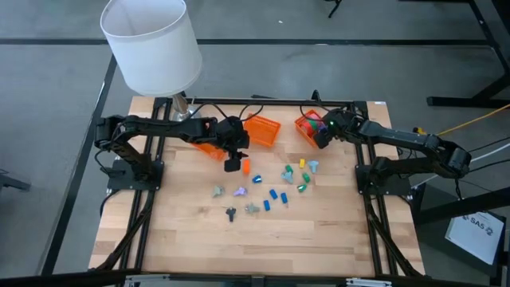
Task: Pick and place Stapler, Stapler remover, tape
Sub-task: Put the orange tape into the right orange bin
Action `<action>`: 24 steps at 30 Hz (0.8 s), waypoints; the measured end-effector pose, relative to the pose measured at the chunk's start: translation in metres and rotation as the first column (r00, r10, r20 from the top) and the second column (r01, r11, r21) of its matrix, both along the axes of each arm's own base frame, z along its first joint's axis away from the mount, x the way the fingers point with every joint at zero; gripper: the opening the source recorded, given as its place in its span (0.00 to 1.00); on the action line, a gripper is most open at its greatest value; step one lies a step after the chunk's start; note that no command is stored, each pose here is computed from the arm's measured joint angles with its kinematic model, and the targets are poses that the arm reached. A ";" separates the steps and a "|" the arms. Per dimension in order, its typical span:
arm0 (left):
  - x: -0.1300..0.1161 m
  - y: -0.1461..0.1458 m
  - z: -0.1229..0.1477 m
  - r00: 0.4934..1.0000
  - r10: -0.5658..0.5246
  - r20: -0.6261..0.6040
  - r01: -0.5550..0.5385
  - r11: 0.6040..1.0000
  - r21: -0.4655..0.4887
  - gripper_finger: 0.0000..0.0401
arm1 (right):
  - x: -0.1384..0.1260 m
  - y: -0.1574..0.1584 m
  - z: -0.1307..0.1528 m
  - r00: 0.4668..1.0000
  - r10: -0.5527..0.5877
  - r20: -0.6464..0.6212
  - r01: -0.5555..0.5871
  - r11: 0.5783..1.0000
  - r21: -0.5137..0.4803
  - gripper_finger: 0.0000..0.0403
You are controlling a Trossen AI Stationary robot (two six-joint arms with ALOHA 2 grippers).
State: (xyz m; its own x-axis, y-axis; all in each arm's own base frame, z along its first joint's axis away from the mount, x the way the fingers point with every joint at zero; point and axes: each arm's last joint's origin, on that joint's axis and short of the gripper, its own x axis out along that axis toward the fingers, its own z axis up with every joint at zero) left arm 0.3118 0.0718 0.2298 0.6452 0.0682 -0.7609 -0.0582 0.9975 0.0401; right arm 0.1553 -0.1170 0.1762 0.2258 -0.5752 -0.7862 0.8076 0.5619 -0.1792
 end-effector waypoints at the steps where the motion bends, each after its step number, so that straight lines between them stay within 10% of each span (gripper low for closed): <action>1: 0.000 0.000 0.000 1.000 0.005 -0.001 -0.005 1.000 -0.004 0.37 | 0.000 0.000 0.000 1.000 0.002 0.000 -0.002 1.000 -0.001 0.53; 24: -0.006 -0.025 -0.009 0.979 -0.158 -0.132 0.164 0.986 0.033 0.37 | 0.030 -0.002 0.054 0.956 0.191 0.221 -0.199 0.980 0.014 0.53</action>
